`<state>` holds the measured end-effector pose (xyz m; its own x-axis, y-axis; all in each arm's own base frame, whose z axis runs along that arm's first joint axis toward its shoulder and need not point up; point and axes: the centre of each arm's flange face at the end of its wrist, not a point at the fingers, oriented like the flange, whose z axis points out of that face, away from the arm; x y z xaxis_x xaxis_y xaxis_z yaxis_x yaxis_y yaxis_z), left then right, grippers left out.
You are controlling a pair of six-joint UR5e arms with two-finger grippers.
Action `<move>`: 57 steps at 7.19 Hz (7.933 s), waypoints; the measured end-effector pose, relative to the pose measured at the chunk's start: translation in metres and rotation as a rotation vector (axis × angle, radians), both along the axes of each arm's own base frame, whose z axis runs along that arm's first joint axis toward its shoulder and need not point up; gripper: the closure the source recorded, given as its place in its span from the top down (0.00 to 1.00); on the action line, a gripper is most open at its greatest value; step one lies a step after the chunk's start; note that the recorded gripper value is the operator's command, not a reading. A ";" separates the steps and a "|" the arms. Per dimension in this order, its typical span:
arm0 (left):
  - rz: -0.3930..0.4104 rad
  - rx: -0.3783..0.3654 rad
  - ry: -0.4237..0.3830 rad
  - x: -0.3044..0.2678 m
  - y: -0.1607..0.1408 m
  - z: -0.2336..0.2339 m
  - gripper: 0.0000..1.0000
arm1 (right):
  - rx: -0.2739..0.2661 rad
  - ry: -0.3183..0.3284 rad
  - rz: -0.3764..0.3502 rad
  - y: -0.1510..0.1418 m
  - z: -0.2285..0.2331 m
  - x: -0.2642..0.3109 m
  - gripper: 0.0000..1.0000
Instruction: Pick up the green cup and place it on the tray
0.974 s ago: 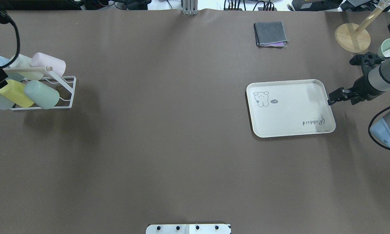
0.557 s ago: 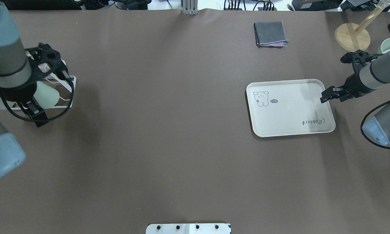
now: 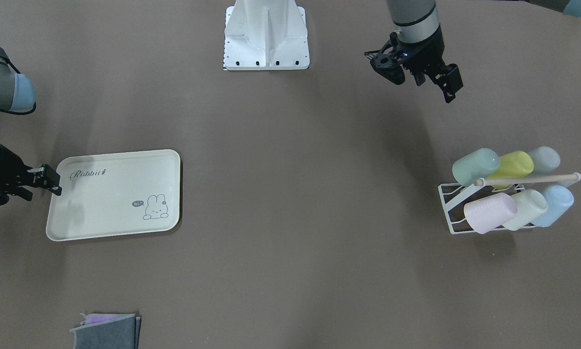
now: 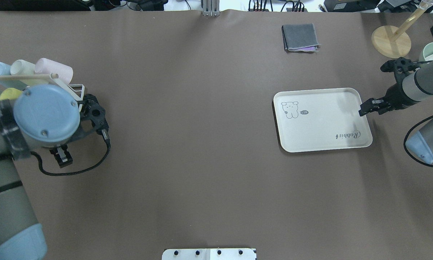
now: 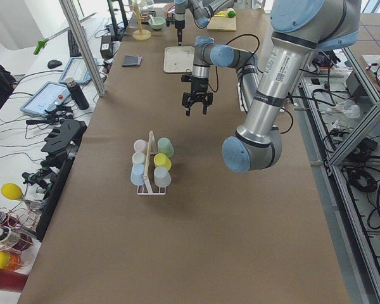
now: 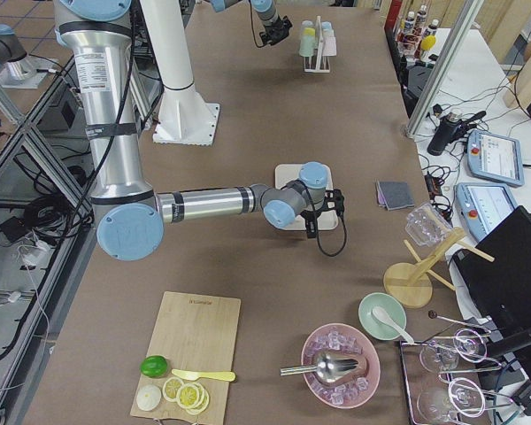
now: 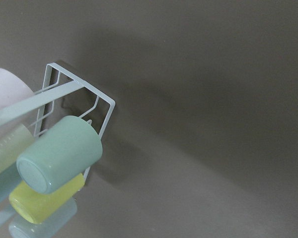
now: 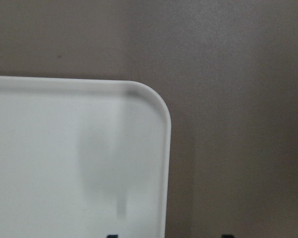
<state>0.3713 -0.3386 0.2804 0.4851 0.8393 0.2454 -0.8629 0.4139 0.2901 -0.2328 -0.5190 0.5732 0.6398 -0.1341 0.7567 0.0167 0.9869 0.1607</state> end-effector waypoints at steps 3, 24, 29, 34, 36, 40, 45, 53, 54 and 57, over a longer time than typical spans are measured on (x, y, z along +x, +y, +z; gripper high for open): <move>0.236 0.314 -0.283 0.055 0.050 0.038 0.97 | 0.016 -0.027 0.017 -0.003 0.002 0.017 0.71; 0.500 0.742 -1.166 0.059 0.004 0.238 0.97 | -0.003 -0.123 -0.053 -0.026 0.023 -0.015 0.23; 0.471 0.704 -1.198 0.055 -0.023 0.241 0.97 | -0.005 -0.121 -0.055 -0.026 0.026 -0.015 0.00; 0.429 0.672 -1.212 0.053 -0.050 0.257 0.97 | -0.022 -0.173 -0.081 -0.044 -0.022 -0.031 0.00; 0.425 0.666 -1.217 0.052 -0.053 0.260 0.97 | -0.109 -0.205 -0.029 -0.050 -0.101 -0.070 0.00; 0.407 0.661 -1.211 0.048 -0.060 0.261 0.71 | -0.204 -0.219 0.099 0.000 -0.245 -0.238 0.00; 0.397 0.668 -1.199 0.056 -0.063 0.257 0.10 | -0.146 -0.160 0.087 0.032 -0.283 -0.302 0.00; 0.442 0.669 -1.184 0.031 -0.059 0.195 0.10 | -0.085 -0.101 0.046 0.025 -0.242 -0.285 1.00; 0.440 0.672 -1.178 0.021 -0.055 0.191 0.10 | -0.107 -0.102 0.048 0.016 -0.234 -0.272 1.00; 0.496 0.683 -1.080 -0.015 -0.041 0.156 0.05 | -0.188 -0.088 0.047 -0.026 -0.202 -0.191 1.00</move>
